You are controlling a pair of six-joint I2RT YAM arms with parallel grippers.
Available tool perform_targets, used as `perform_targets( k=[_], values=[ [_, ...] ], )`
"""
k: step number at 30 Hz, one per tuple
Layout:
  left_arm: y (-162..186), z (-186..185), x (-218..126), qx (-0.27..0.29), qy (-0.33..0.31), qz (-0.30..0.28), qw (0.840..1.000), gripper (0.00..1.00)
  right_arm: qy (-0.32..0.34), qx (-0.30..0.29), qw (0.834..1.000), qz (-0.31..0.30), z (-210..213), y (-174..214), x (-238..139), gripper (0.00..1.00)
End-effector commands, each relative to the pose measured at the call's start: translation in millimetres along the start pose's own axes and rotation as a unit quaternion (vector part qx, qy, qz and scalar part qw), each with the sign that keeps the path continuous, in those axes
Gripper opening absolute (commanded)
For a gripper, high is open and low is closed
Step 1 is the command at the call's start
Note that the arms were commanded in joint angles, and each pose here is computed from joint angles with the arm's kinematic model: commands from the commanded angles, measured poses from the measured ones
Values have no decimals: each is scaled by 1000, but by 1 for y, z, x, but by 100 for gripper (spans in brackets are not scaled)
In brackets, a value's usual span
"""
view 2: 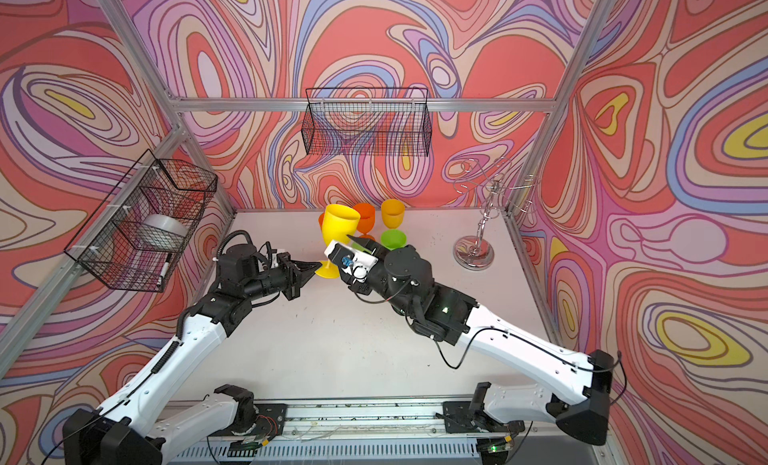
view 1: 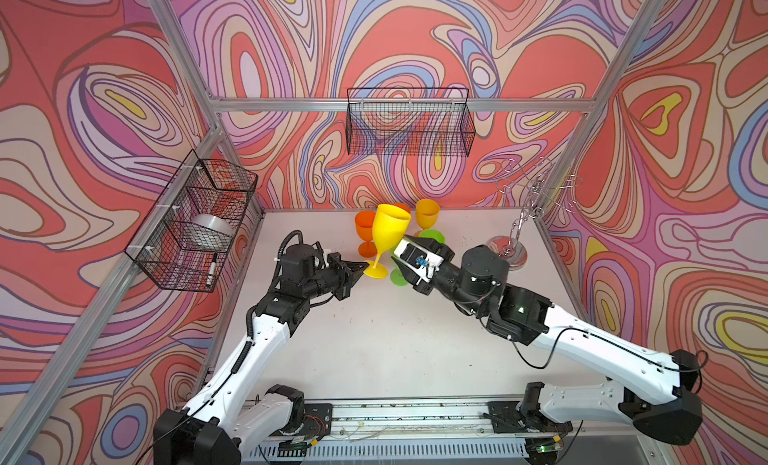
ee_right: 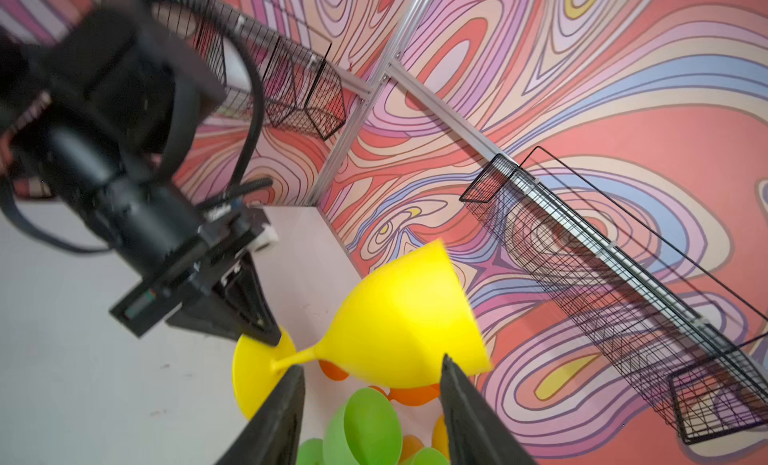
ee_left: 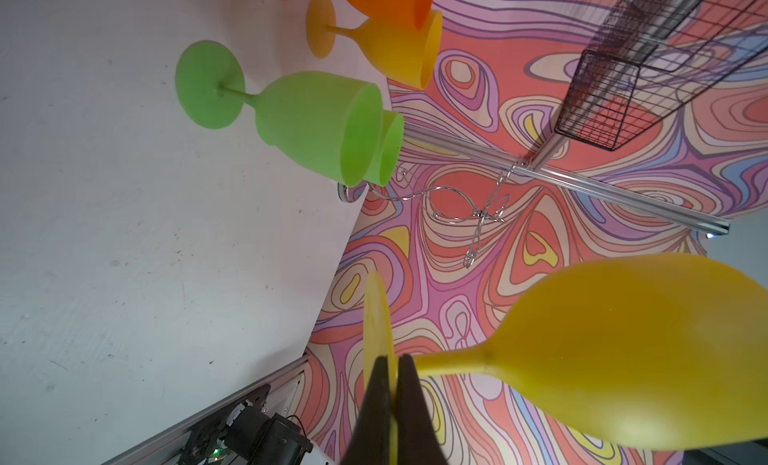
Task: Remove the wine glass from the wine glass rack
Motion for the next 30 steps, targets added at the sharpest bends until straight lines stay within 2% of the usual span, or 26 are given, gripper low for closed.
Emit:
perform_targets(
  k=[1, 2, 4, 10, 13, 20, 30],
  values=[
    [0, -2, -2, 58, 42, 34, 997, 0, -49, 135, 988, 52, -18, 8, -1, 55],
    [-1, -1, -3, 70, 46, 36, 996, 0, -66, 169, 982, 54, -26, 10, 2, 55],
    [-3, 1, -5, 89, 52, 37, 994, 0, -82, 196, 976, 56, -34, 5, 5, 54],
    [-11, 12, -8, 125, 65, 41, 989, 0, -123, 231, 959, 110, -43, 2, 26, 55],
    [-17, 20, -8, 130, 71, 36, 988, 0, -157, 253, 948, 115, -42, 3, 35, 54],
    [-23, 24, -10, 139, 96, 36, 985, 0, -208, 266, 932, 135, -31, 8, 56, 49],
    [-29, 24, -13, 134, 99, 27, 986, 0, -259, 276, 915, 141, -15, 15, 74, 38]
  ],
)
Point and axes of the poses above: each gripper's point midway between its finger pads, its own x axis out along the fingers, its own z axis along the line the jaws close on, y = z × x, the point moved 8 cm from there along -x, back along the fingers, and after that the axes turned 11 degrees about -x, right-handed, at the moved point
